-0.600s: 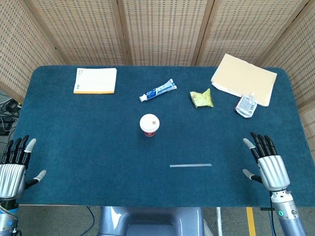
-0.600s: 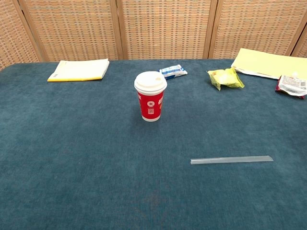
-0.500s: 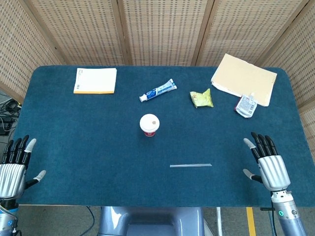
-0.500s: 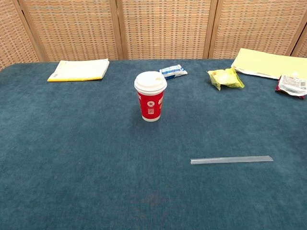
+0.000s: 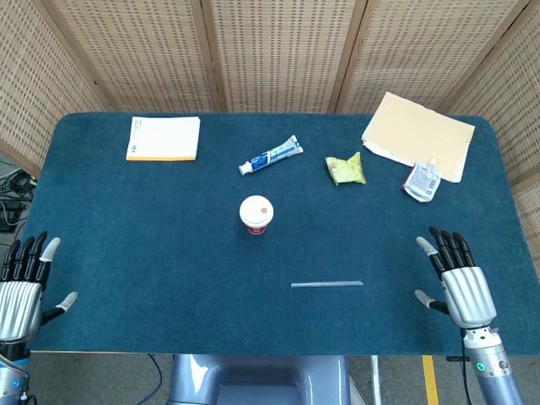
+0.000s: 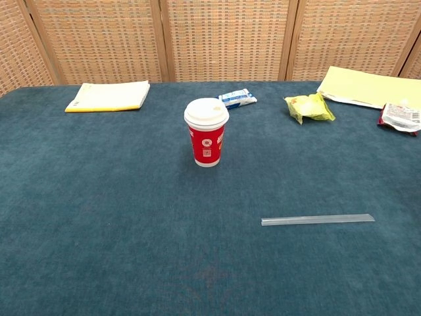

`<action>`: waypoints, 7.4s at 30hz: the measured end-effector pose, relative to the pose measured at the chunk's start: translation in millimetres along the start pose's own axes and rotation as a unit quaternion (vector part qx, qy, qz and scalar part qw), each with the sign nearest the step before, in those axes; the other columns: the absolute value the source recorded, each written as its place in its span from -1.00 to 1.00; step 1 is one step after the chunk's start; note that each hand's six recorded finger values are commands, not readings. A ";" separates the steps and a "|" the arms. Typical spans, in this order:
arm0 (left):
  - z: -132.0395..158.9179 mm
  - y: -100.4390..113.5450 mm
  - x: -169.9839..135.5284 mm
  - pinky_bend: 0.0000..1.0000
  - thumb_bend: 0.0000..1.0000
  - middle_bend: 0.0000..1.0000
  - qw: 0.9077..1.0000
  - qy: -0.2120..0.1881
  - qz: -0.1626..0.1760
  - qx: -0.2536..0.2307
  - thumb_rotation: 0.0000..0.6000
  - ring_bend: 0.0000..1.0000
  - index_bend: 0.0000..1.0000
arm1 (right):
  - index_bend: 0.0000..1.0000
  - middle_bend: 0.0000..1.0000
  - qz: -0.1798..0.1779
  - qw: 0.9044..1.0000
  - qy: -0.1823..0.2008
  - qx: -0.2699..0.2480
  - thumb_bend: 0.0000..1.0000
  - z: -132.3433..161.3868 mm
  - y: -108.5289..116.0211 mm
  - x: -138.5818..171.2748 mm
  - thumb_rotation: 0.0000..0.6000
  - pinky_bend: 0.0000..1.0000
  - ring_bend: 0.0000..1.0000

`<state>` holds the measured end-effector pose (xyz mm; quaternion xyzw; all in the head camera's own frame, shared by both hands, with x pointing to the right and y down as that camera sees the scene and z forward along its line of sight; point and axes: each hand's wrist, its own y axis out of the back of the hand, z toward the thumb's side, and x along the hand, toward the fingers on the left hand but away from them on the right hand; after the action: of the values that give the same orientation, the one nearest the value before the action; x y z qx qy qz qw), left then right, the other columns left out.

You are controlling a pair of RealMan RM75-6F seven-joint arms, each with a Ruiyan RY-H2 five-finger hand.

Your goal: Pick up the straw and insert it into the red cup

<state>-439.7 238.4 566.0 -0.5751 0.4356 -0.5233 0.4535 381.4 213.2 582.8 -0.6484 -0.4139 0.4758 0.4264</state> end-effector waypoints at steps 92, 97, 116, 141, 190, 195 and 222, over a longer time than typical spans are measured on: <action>-25.3 -18.6 19.4 -1.00 -0.91 -1.00 0.998 0.034 -0.045 -0.029 1.00 -1.00 -1.00 | 0.13 -0.66 0.211 0.974 0.008 -0.085 -0.04 162.0 -161.9 -78.3 1.00 -1.00 -1.00; -24.9 -19.0 19.5 -1.00 -0.91 -1.00 0.998 0.033 -0.045 -0.031 1.00 -1.00 -1.00 | 0.13 -0.66 0.216 0.973 0.006 -0.086 -0.01 161.5 -164.2 -78.3 1.00 -1.00 -1.00; -24.3 -20.2 20.2 -1.00 -0.91 -1.00 0.998 0.032 -0.048 -0.032 1.00 -1.00 -1.00 | 0.17 -0.63 0.222 0.971 0.011 -0.090 0.17 165.2 -164.9 -79.0 1.00 -1.00 -1.00; -26.5 -21.3 22.9 -1.00 -0.91 -1.00 0.998 0.033 -0.048 -0.036 1.00 -1.00 -1.00 | 0.20 -0.60 0.049 0.928 0.005 -0.370 0.17 157.9 -31.0 -148.8 1.00 -1.00 -1.00; -35.5 -44.1 35.8 -1.00 -0.90 -1.00 0.994 0.048 -0.084 -0.043 1.00 -1.00 -1.00 | 0.24 -0.56 0.036 0.651 0.012 -0.758 0.13 248.7 -22.0 -248.7 1.00 -1.00 -1.00; -35.6 -48.3 37.0 -1.00 -0.90 -1.00 0.994 0.047 -0.091 -0.042 1.00 -1.00 -1.00 | 0.25 -0.55 0.018 0.641 0.015 -0.767 0.13 245.1 -27.9 -253.8 1.00 -1.00 -1.00; -38.3 -53.1 40.2 -1.00 -0.90 -1.00 0.992 0.056 -0.101 -0.044 1.00 -1.00 -1.00 | 0.26 -0.55 -0.002 0.623 0.017 -0.782 0.13 252.2 -68.7 -253.0 1.00 -1.00 -1.00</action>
<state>-473.5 207.7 627.8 -0.6051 0.4226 -0.5780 0.3480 76.0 35.1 668.4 -0.7446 -0.6241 -0.0394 -0.2335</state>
